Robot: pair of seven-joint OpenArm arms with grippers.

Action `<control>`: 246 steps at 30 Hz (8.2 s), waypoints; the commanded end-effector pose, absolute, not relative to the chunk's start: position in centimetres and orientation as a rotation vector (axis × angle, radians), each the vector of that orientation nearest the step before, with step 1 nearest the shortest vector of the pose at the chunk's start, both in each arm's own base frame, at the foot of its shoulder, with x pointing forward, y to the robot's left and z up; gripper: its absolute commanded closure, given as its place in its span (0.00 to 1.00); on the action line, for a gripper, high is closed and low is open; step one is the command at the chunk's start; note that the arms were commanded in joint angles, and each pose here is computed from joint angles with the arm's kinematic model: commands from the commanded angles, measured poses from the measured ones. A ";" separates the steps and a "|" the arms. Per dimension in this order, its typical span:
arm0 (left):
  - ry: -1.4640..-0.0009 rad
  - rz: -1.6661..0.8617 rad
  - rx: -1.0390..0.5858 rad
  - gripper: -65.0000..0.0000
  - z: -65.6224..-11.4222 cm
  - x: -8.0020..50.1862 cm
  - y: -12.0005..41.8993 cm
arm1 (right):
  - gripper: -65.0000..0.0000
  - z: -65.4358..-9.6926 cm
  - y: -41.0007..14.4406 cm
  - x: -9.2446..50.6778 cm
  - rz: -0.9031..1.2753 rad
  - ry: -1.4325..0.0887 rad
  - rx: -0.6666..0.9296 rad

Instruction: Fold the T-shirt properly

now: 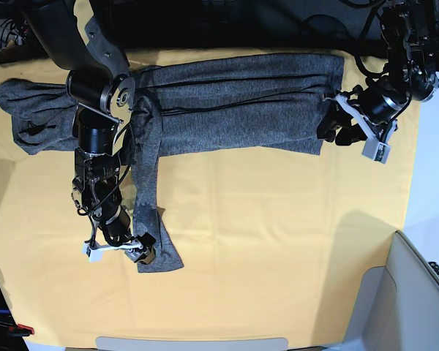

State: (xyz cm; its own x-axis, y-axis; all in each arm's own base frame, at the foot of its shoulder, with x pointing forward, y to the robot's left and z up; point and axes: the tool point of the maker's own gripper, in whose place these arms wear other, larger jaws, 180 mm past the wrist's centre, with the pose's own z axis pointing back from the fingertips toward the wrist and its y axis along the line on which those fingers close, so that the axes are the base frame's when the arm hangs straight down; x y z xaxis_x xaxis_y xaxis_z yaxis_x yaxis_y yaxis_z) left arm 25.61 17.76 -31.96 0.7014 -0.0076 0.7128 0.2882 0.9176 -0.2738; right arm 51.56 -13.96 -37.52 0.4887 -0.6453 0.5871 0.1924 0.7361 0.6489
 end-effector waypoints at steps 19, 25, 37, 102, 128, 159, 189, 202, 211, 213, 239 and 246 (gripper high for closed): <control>-0.814 -0.185 -0.382 0.58 -31.0 26.0 17.8 | 1.00 -35.9 -10.3 51.0 -0.256 -0.930 0.475; -0.814 -0.185 -0.382 0.58 -31.0 26.0 17.8 | 1.00 -32.1 -3.8 44.7 0.082 -1.021 0.444; -0.815 -0.184 -0.381 0.58 -31.0 26.0 17.9 | 1.00 -30.2 8.7 29.1 0.680 -1.068 0.318; -0.807 -0.095 -0.309 0.58 -31.3 24.5 21.6 | 0.95 -34.4 9.8 27.2 0.483 -0.947 0.237; -0.712 0.009 -0.318 0.58 -35.1 23.6 23.6 | 0.95 -26.6 8.1 30.6 0.380 -0.958 0.857; -0.548 -0.027 -0.460 0.53 -39.0 22.5 24.7 | 0.94 -30.7 -19.4 30.8 -0.161 -1.047 0.341; -0.435 0.068 -0.700 0.44 -40.5 21.3 21.4 | 0.94 -33.3 -20.6 30.3 -0.229 -0.984 0.345; -0.403 0.051 -0.773 0.44 -41.5 21.0 17.8 | 0.94 -33.8 -20.6 29.7 -0.232 -0.969 0.343; -0.400 0.050 -0.777 0.44 -41.5 20.9 17.7 | 0.94 -33.8 -20.5 29.8 -0.231 -0.968 0.344; -0.395 0.049 -0.779 0.44 -41.6 20.8 17.6 | 0.94 -33.8 -20.5 29.8 -0.231 -0.968 0.344; -0.352 0.002 -0.838 0.63 -42.2 20.2 14.2 | 0.94 -34.0 -20.4 29.7 -0.231 -0.962 0.346; -0.372 -0.010 -0.840 0.95 -41.7 21.2 14.2 | 0.94 -33.9 -20.6 29.7 -0.231 -0.965 0.342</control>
